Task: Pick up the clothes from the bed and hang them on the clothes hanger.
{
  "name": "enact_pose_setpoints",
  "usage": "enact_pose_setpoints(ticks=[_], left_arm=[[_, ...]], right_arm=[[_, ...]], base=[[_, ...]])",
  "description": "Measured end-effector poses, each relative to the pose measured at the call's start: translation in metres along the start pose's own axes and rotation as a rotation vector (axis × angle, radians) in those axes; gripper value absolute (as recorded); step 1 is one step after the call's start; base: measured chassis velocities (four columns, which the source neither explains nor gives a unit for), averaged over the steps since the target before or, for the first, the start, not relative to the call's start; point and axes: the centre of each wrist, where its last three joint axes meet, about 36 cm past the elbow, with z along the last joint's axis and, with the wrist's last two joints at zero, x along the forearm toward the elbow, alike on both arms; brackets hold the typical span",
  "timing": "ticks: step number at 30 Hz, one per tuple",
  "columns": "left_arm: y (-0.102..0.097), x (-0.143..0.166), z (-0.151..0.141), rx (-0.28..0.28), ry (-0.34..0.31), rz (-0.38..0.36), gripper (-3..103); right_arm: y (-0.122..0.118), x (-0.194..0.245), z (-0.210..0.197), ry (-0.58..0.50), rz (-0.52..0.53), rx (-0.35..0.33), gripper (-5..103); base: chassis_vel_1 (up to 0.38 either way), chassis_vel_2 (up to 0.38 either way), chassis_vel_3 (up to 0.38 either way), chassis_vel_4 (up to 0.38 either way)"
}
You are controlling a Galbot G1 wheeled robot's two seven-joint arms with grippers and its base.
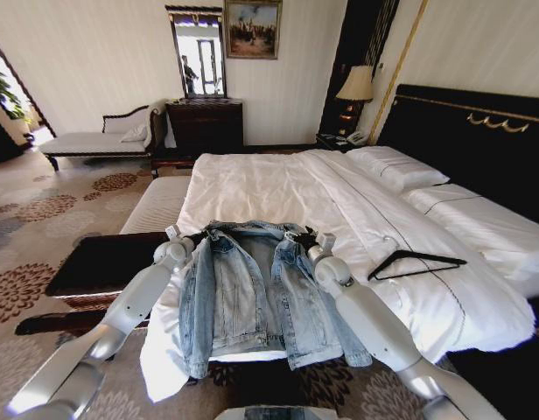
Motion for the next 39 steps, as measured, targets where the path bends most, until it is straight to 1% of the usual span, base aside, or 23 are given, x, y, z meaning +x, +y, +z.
enact_pose_setpoints(ticks=[4, 5, 8, 14, 17, 19, 20, 22, 23, 26, 28, 32, 34, 35, 36, 37, 38, 39], left_arm=[[0.017, -0.006, 0.0, 0.004, 0.01, -0.02, 3], [0.017, -0.006, 0.0, 0.004, 0.01, -0.02, 3], [0.032, -0.009, 0.006, -0.014, 0.017, -0.043, 3], [0.041, -0.013, 0.013, -0.03, 0.003, -0.066, 2], [0.043, -0.013, 0.014, -0.049, -0.004, -0.078, 19], [0.044, -0.013, 0.015, -0.053, -0.004, -0.08, 19], [0.045, -0.012, 0.017, -0.059, -0.003, -0.082, 24], [0.048, -0.006, 0.028, -0.091, -0.002, -0.09, 35], [0.048, -0.006, 0.028, -0.091, -0.002, -0.09, 35], [0.054, 0.014, 0.04, -0.144, -0.011, -0.091, 51], [0.054, 0.019, 0.04, -0.148, -0.017, -0.09, 51], [0.052, 0.058, 0.037, -0.185, -0.07, -0.062, 73], [0.051, 0.064, 0.036, -0.193, -0.079, -0.055, 73], [0.046, 0.08, 0.034, -0.212, -0.1, -0.033, 84], [0.044, 0.09, 0.034, -0.218, -0.11, -0.027, 84], [0.043, 0.1, 0.035, -0.221, -0.119, -0.021, 89], [0.043, 0.1, 0.035, -0.221, -0.119, -0.021, 89], [0.042, 0.106, 0.037, -0.221, -0.123, -0.021, 94]], right_arm=[[-0.001, 0.001, 0.003, 0.01, -0.003, 0.0, 100], [-0.001, 0.001, 0.003, 0.01, -0.003, 0.0, 100], [-0.003, 0.003, 0.005, 0.018, -0.004, 0.002, 100], [-0.004, 0.004, 0.005, 0.018, -0.007, 0.003, 100], [-0.004, 0.005, 0.005, 0.018, -0.007, 0.003, 100], [-0.005, 0.005, 0.005, 0.018, -0.007, 0.003, 100], [-0.005, 0.006, 0.006, 0.019, -0.005, 0.003, 100], [-0.007, 0.008, 0.007, 0.021, -0.003, 0.003, 100], [-0.007, 0.008, 0.007, 0.021, -0.003, 0.003, 100], [-0.009, 0.013, 0.007, 0.02, 0.0, 0.0, 100], [-0.01, 0.014, 0.008, 0.021, 0.0, 0.0, 100], [-0.013, 0.021, 0.01, 0.024, 0.004, -0.003, 100], [-0.013, 0.022, 0.01, 0.025, 0.004, -0.003, 100], [-0.012, 0.023, 0.01, 0.023, 0.004, -0.003, 100], [-0.012, 0.023, 0.01, 0.022, 0.004, -0.004, 100], [-0.013, 0.024, 0.009, 0.02, 0.007, -0.006, 100], [-0.013, 0.024, 0.009, 0.02, 0.007, -0.006, 100], [-0.013, 0.025, 0.008, 0.018, 0.007, -0.008, 100]], base=[[0.0, 0.0, 0.0, 0.0], [0.0, 0.0, 0.0, 0.0], [0.0, 0.0, 0.0, 0.0], [0.0, 0.0, 0.0, 0.0], [0.0, 0.0, 0.0, 0.0], [0.0, 0.0, 0.0, 0.0], [0.0, 0.0, 0.0, 0.0], [0.0, 0.0, 0.0, 0.0], [0.0, 0.0, 0.0, 0.0], [0.0, 0.0, 0.0, 0.0], [0.0, 0.0, 0.0, 0.0], [0.0, 0.0, 0.0, 0.0], [0.0, 0.0, 0.0, 0.0], [0.0, 0.0, 0.0, 0.0], [0.0, 0.0, 0.0, 0.0], [0.0, 0.0, 0.0, 0.0], [0.0, 0.0, 0.0, 0.0], [0.0, 0.0, 0.0, 0.0]])
